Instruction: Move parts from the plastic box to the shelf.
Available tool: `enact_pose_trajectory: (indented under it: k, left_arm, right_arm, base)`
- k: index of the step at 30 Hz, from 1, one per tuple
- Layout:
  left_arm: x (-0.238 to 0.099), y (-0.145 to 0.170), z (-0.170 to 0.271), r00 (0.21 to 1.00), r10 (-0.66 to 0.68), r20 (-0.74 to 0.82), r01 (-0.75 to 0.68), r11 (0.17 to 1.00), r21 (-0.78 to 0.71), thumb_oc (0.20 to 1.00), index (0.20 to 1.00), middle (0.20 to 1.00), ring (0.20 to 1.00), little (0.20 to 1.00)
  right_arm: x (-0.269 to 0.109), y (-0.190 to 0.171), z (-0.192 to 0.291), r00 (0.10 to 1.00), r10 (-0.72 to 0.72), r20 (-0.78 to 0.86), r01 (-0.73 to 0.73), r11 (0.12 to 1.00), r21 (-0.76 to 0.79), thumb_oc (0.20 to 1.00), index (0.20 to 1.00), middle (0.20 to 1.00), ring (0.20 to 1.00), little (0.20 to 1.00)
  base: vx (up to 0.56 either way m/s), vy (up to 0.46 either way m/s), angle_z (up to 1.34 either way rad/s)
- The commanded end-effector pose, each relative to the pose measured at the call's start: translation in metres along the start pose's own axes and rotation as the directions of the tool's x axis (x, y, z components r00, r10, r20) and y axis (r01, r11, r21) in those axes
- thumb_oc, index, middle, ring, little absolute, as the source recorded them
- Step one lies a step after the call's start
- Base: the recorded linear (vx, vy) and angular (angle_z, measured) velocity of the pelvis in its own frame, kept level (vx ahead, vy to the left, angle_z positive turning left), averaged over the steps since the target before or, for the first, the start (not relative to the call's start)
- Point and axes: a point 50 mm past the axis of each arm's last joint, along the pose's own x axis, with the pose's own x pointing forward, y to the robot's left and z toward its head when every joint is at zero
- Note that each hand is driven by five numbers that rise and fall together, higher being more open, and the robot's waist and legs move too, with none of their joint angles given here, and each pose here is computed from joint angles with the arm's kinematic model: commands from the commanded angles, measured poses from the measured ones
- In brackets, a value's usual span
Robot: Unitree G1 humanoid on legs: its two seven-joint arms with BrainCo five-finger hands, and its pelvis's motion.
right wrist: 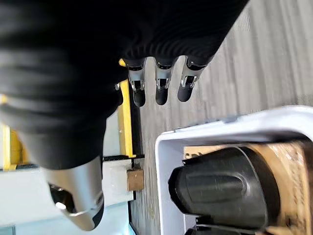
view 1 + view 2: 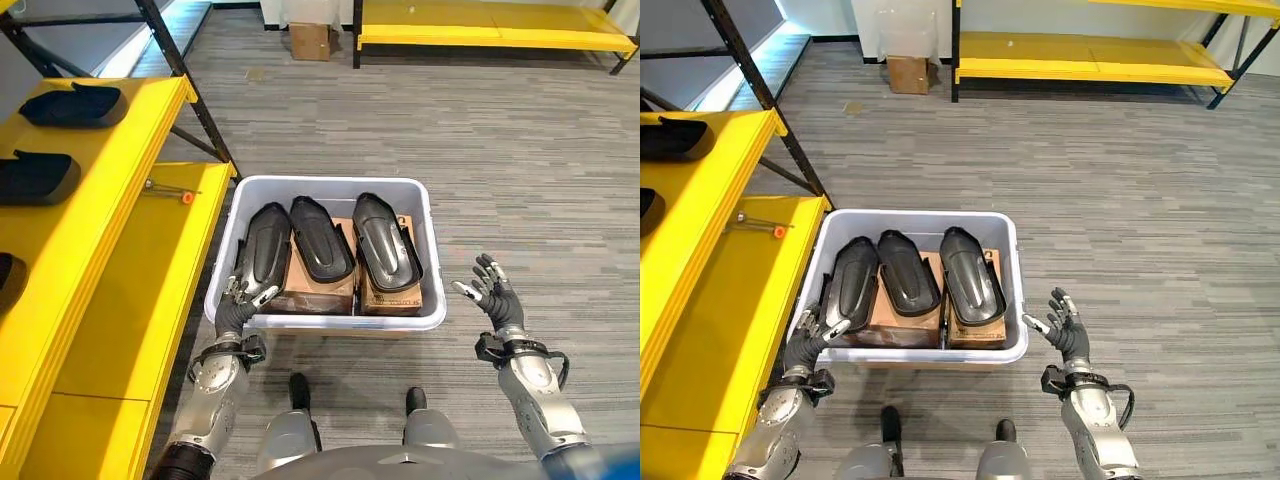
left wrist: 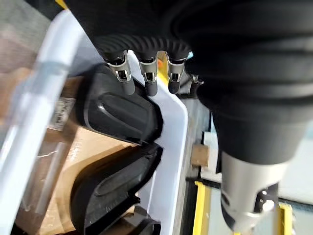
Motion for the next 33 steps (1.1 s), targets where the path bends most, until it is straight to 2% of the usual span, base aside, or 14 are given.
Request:
enact_pose_trajectory:
  k: [1, 2, 4, 9, 13, 17, 21, 24, 26, 27, 30, 33]
  left_arm:
    - [0.009, 0.003, 0.045, 0.981, 0.008, 0.194, -0.005, 1.0, -0.017, 1.0, 1.0, 1.0, 1.0, 1.0]
    - [0.011, 0.002, 0.058, 0.968, 0.006, 0.249, -0.005, 1.0, -0.003, 1.0, 1.0, 1.0, 1.0, 1.0]
    - [0.014, -0.003, 0.072, 0.951, -0.023, 0.308, 0.024, 1.0, 0.0, 1.0, 1.0, 1.0, 1.0, 1.0]
    - [0.018, -0.02, 0.107, 0.9, -0.084, 0.427, 0.087, 0.996, 0.012, 1.0, 1.0, 1.0, 1.0, 1.0]
    - [0.017, -0.038, 0.14, 0.836, -0.19, 0.516, 0.192, 0.98, 0.05, 1.0, 1.0, 1.0, 1.0, 1.0]
    - [0.017, -0.042, 0.152, 0.817, -0.201, 0.541, 0.209, 0.977, 0.046, 1.0, 1.0, 1.0, 1.0, 1.0]
    - [0.015, -0.048, 0.16, 0.797, -0.234, 0.558, 0.238, 0.969, 0.065, 1.0, 1.0, 1.0, 1.0, 1.0]
    - [0.014, -0.052, 0.16, 0.788, -0.256, 0.56, 0.269, 0.961, 0.062, 1.0, 1.0, 1.0, 1.0, 1.0]
    - [0.013, -0.057, 0.158, 0.781, -0.268, 0.564, 0.29, 0.956, 0.052, 1.0, 1.0, 1.0, 1.0, 1.0]
    - [0.012, -0.06, 0.156, 0.774, -0.274, 0.571, 0.307, 0.951, 0.041, 1.0, 1.0, 1.0, 1.0, 1.0]
    - [0.011, -0.064, 0.155, 0.766, -0.271, 0.583, 0.307, 0.951, 0.038, 1.0, 1.0, 1.0, 1.0, 1.0]
    - [0.007, -0.065, 0.157, 0.748, -0.274, 0.604, 0.311, 0.949, 0.045, 1.0, 1.0, 1.0, 1.0, 1.0]
  right_arm:
    - [0.011, 0.005, 0.045, 0.97, 0.035, 0.243, -0.034, 0.999, -0.01, 1.0, 1.0, 1.0, 1.0, 1.0]
    - [0.019, 0.016, 0.068, 0.94, 0.072, 0.333, -0.063, 0.997, -0.039, 1.0, 1.0, 1.0, 1.0, 1.0]
    - [0.027, 0.024, 0.089, 0.907, 0.077, 0.413, -0.056, 0.996, -0.064, 1.0, 1.0, 1.0, 1.0, 1.0]
    - [0.045, 0.036, 0.13, 0.839, 0.083, 0.538, -0.015, 0.991, -0.13, 1.0, 1.0, 1.0, 1.0, 1.0]
    - [0.063, 0.047, 0.176, 0.748, 0.092, 0.657, 0.053, 0.979, -0.196, 1.0, 1.0, 1.0, 1.0, 1.0]
    - [0.069, 0.057, 0.207, 0.691, 0.124, 0.713, 0.083, 0.965, -0.249, 1.0, 1.0, 1.0, 1.0, 1.0]
    - [0.076, 0.063, 0.234, 0.68, 0.101, 0.726, 0.119, 0.962, -0.246, 1.0, 1.0, 1.0, 1.0, 1.0]
    - [0.084, 0.063, 0.242, 0.698, 0.039, 0.715, 0.196, 0.95, -0.244, 1.0, 1.0, 1.0, 1.0, 1.0]
    - [0.092, 0.056, 0.237, 0.717, -0.065, 0.694, 0.295, 0.93, -0.217, 1.0, 1.0, 1.0, 1.0, 1.0]
    - [0.095, 0.044, 0.236, 0.682, -0.137, 0.718, 0.402, 0.891, -0.212, 1.0, 1.0, 1.0, 1.0, 1.0]
    - [0.095, 0.04, 0.24, 0.648, -0.159, 0.745, 0.453, 0.866, -0.21, 1.0, 1.0, 1.0, 1.0, 1.0]
    - [0.095, 0.028, 0.244, 0.602, -0.239, 0.762, 0.548, 0.818, -0.176, 1.0, 1.0, 1.0, 1.0, 1.0]
  base:
    - [-0.05, -0.099, 0.12]
    - [-0.07, -0.083, 0.05]
    - [-0.12, -0.081, 0.07]
    - [-0.13, -0.054, 0.14]
    - [-0.09, -0.096, 0.14]
    - [-0.03, -0.059, 0.16]
    - [-0.05, -0.034, 0.04]
    - [-0.08, 0.046, 0.01]
    - [-0.11, 0.117, 0.03]
    - [-0.1, 0.13, 0.03]
    - [-0.06, 0.103, -0.07]
    - [-0.04, 0.082, -0.18]
